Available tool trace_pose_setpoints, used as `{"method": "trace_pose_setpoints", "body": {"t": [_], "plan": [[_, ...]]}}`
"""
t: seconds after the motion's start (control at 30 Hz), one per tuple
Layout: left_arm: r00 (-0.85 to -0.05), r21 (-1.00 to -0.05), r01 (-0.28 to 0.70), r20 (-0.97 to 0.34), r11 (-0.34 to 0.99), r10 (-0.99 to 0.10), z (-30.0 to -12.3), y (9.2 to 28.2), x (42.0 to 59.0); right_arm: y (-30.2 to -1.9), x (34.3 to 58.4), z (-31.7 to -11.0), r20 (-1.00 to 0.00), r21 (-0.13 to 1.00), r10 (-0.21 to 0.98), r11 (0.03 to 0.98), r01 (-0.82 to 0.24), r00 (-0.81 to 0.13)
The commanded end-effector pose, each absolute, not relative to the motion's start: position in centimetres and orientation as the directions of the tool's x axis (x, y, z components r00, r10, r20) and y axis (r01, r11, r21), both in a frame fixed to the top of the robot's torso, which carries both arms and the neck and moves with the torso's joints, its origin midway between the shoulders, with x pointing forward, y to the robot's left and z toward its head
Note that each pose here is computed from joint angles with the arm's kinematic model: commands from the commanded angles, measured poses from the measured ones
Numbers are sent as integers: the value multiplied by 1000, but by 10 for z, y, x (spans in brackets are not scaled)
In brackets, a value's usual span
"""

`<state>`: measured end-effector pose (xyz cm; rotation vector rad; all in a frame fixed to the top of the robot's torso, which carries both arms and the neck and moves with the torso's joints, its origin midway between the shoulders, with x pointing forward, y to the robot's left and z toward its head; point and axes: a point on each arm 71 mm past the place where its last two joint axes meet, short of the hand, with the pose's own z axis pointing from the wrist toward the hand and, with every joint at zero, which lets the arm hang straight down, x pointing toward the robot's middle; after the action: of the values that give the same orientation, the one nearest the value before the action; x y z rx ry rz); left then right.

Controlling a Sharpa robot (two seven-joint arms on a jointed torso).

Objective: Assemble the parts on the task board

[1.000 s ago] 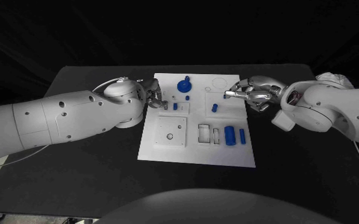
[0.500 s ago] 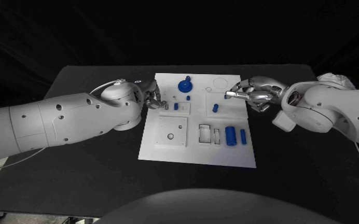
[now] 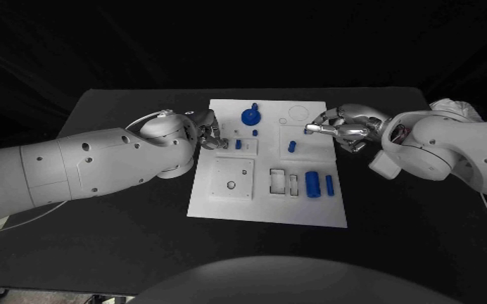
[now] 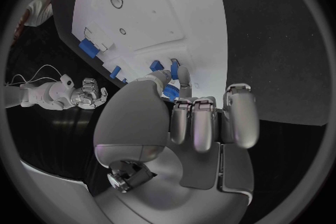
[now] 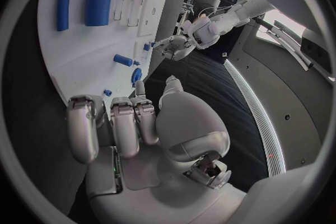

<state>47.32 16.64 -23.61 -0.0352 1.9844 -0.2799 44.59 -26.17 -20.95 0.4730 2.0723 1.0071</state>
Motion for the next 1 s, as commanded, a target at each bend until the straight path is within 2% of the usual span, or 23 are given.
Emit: {"method": "trace_pose_setpoints", "body": {"t": [0.03, 1.0], "plan": [[-419, -225, 110, -894, 968, -160, -236, 164, 474, -260, 445, -210, -476, 788, 598, 615, -11, -645], [-435, -220, 109, -888, 969, -152, -242, 160, 476, -261, 445, -210, -475, 788, 598, 615, -10, -646]]}}
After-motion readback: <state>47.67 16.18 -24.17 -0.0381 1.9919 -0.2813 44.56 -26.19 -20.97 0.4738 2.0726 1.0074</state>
